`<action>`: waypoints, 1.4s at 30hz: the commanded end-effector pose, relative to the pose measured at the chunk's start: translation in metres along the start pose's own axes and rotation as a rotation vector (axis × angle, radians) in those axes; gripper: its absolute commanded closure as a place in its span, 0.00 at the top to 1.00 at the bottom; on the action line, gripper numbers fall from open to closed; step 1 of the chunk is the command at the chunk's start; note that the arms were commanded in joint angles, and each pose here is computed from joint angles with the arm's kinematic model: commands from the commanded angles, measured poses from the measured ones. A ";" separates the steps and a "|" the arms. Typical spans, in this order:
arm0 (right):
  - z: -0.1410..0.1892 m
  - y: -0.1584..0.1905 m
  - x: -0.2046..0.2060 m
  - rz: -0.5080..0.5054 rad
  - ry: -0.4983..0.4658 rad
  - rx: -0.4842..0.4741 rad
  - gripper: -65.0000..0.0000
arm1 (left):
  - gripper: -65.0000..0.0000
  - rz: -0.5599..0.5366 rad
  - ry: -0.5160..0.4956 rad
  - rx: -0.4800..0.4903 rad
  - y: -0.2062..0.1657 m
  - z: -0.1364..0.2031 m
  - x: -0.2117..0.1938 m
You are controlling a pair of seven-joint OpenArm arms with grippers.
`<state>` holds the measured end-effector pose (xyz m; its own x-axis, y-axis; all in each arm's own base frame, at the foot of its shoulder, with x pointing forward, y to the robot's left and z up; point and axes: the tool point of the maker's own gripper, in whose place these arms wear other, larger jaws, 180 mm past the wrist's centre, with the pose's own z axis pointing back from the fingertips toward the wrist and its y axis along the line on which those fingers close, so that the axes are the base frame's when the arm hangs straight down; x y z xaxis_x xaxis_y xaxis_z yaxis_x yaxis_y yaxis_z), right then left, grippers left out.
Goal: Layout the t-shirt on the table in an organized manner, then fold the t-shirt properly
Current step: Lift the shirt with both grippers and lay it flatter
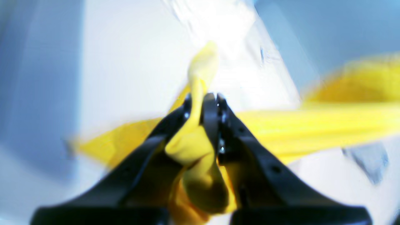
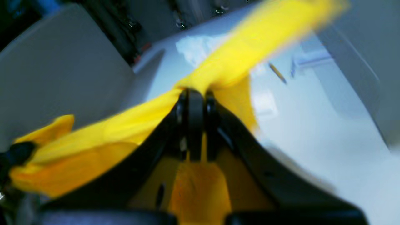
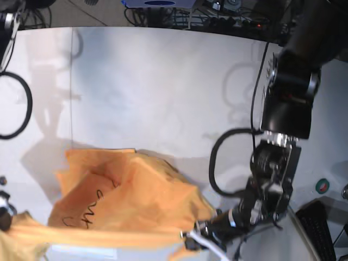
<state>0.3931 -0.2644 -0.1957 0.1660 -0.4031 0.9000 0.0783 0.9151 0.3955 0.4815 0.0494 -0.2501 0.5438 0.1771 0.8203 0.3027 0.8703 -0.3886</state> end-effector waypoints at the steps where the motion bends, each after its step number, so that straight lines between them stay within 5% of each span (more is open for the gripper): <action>1: 0.014 -0.003 0.010 0.008 -0.056 -0.009 0.00 | 0.00 -0.023 -0.014 0.012 0.003 0.011 0.002; 4: 0.051 -0.033 -0.050 -0.059 0.049 -0.106 0.00 | 0.00 0.015 0.091 0.027 0.010 0.028 -0.072; 10: 0.114 -0.075 -0.188 -0.205 0.338 -0.241 0.00 | 0.00 0.022 0.297 0.236 0.054 0.069 -0.215; 16: 0.149 -0.087 -0.258 -0.281 0.497 -0.283 0.00 | 0.00 0.002 0.399 0.301 0.062 0.098 -0.282; 18: 0.155 -0.090 -0.263 -0.282 0.514 -0.295 0.00 | 0.28 0.010 0.424 0.307 0.062 0.105 -0.295; 22: 0.166 -0.094 -0.268 -0.280 0.533 -0.311 0.00 | 0.85 0.073 0.421 0.377 0.082 0.131 -0.305; 24: 0.170 -0.095 -0.271 -0.280 0.544 -0.318 0.00 | 0.95 0.105 0.396 0.426 0.096 0.146 -0.301; 32: 0.188 -0.098 -0.276 -0.271 0.572 -0.336 0.00 | 0.96 0.095 0.182 0.513 0.108 0.198 -0.231; 34: 0.190 -0.095 -0.269 -0.255 0.562 -0.326 0.08 | 0.96 0.075 0.133 0.504 0.103 0.201 -0.212; 39: 0.188 -0.080 -0.244 -0.209 0.516 -0.282 0.10 | 0.95 0.056 0.031 0.441 0.086 0.176 -0.170; 42: 0.188 -0.073 -0.234 -0.188 0.499 -0.262 0.10 | 0.78 0.060 0.009 0.389 0.066 0.164 -0.163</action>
<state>0.1616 -0.2307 -0.4087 0.5759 -0.5820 0.5742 0.3925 0.8129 0.4303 0.2866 0.1544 -0.3426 0.5596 0.2361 0.7944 -0.0570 0.9673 -0.2473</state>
